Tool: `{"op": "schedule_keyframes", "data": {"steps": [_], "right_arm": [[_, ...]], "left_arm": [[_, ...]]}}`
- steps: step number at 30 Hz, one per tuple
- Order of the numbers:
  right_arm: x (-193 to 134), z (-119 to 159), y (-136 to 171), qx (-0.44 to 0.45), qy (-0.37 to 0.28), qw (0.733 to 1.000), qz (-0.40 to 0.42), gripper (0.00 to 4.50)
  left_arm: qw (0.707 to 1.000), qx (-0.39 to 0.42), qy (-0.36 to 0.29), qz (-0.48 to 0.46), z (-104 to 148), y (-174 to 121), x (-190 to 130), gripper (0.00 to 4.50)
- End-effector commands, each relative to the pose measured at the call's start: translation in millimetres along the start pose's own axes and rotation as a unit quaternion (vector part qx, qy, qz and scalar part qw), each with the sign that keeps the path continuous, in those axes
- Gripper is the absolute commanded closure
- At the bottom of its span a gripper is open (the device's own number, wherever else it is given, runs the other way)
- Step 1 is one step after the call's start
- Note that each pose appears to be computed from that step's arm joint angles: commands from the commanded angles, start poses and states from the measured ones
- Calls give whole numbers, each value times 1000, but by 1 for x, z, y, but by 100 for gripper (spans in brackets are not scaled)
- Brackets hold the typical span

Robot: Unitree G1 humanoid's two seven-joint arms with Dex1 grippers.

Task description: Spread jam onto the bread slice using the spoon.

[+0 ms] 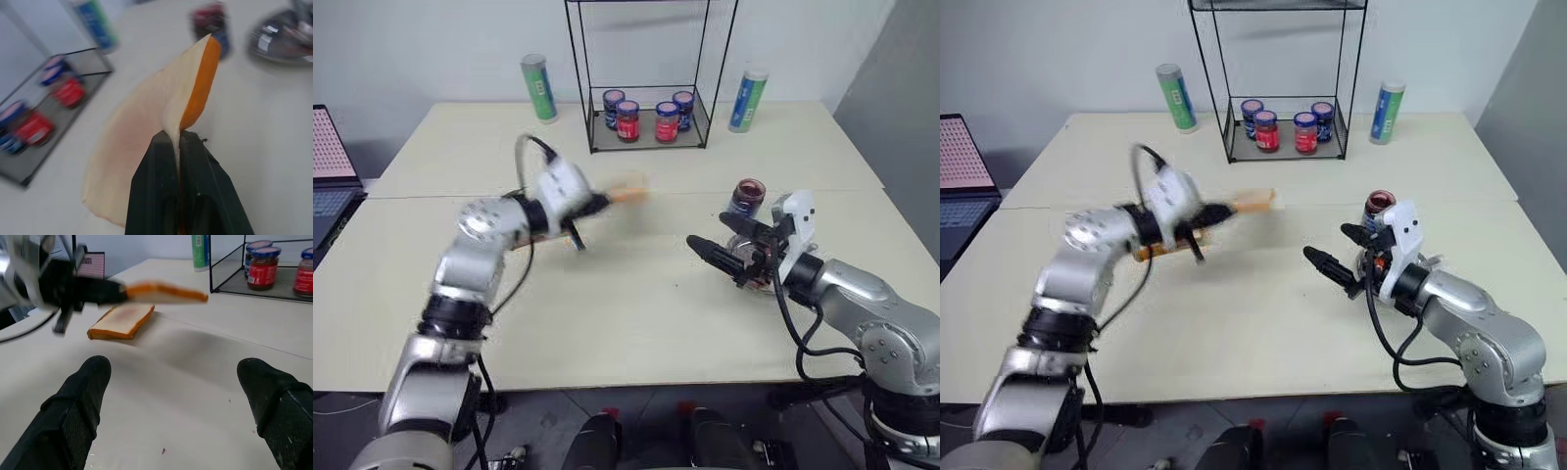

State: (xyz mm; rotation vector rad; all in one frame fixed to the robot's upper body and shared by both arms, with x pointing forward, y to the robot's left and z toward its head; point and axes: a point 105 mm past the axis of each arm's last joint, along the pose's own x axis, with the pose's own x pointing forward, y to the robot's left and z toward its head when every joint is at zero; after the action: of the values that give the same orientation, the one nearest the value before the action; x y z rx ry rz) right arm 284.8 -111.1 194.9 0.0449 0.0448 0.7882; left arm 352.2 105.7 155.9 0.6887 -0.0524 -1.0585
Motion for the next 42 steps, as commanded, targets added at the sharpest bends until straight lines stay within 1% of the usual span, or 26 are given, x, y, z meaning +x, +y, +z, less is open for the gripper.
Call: {"op": "schedule_keyframes", "data": {"steps": [1, 3, 7, 9, 10, 12, 15, 19, 20, 22, 24, 26, 27, 29, 32, 35, 36, 39, 42], "right_arm": [[-6, 4, 13, -1, -11, 1000, 2, 0], [-7, 3, 14, 1, -8, 1000, 0, 0], [-8, 1, 13, 6, -6, 1000, -11, 0], [-11, -1, 9, 11, -4, 1000, -25, 0], [-13, -3, 7, 15, -3, 999, -33, 0], [-16, -6, 2, 21, 0, 999, -47, 0], [-23, -12, -3, 27, 8, 998, -63, 0], [-34, -15, -13, 41, 9, 995, -91, 0], [-41, -15, -22, 49, 7, 993, -111, 0], [-55, -16, -35, 59, 4, 988, -143, 0], [-68, -17, -48, 70, 3, 983, -171, 0], [-79, -17, -61, 92, -8, 975, -200, 0], [-83, -17, -65, 101, -13, 973, -209, 0], [-95, -20, -83, 152, -36, 958, -241, 0], [-106, -28, -102, 218, -56, 938, -263, 0], [-106, -35, -116, 268, -67, 924, -266, 0], [-107, -41, -125, 292, -70, 914, -271, 0], [-103, -59, -143, 357, -69, 893, -264, 0], [-95, -63, -161, 414, -90, 871, -247, 0]], "left_arm": [[996, 59, 31, -56, -17, -39, 11, 449], [995, 65, 36, -64, -23, -47, 13, 449], [997, 39, 32, -57, -26, -45, 15, 449], [998, 33, 27, -45, -24, -35, 17, 402], [998, 37, 29, -43, -25, -32, 17, 392], [997, 56, 42, -43, -29, -28, 15, 347], [996, 61, 53, -40, -35, -25, 10, 287], [997, 40, 51, -35, -34, -21, 0, 203], [997, 30, 51, -39, -33, -20, -5, 176], [997, 24, 55, -50, -31, -21, -14, 148], [995, 23, 68, -64, -32, -22, -26, 96], [994, 8, 73, -77, -29, -23, -35, 63], [994, 2, 73, -82, -27, -23, -37, 37], [992, -57, 51, -99, -12, -23, -46, 11], [986, -118, 10, -121, 11, -24, -47, 11], [980, -150, -31, -124, 31, -25, -36, 11], [978, -158, -46, -125, 38, -27, -29, 11], [975, -162, -69, -137, 52, -37, -8, 11], [973, -159, -84, -144, 63, -43, 5, 11]]}}
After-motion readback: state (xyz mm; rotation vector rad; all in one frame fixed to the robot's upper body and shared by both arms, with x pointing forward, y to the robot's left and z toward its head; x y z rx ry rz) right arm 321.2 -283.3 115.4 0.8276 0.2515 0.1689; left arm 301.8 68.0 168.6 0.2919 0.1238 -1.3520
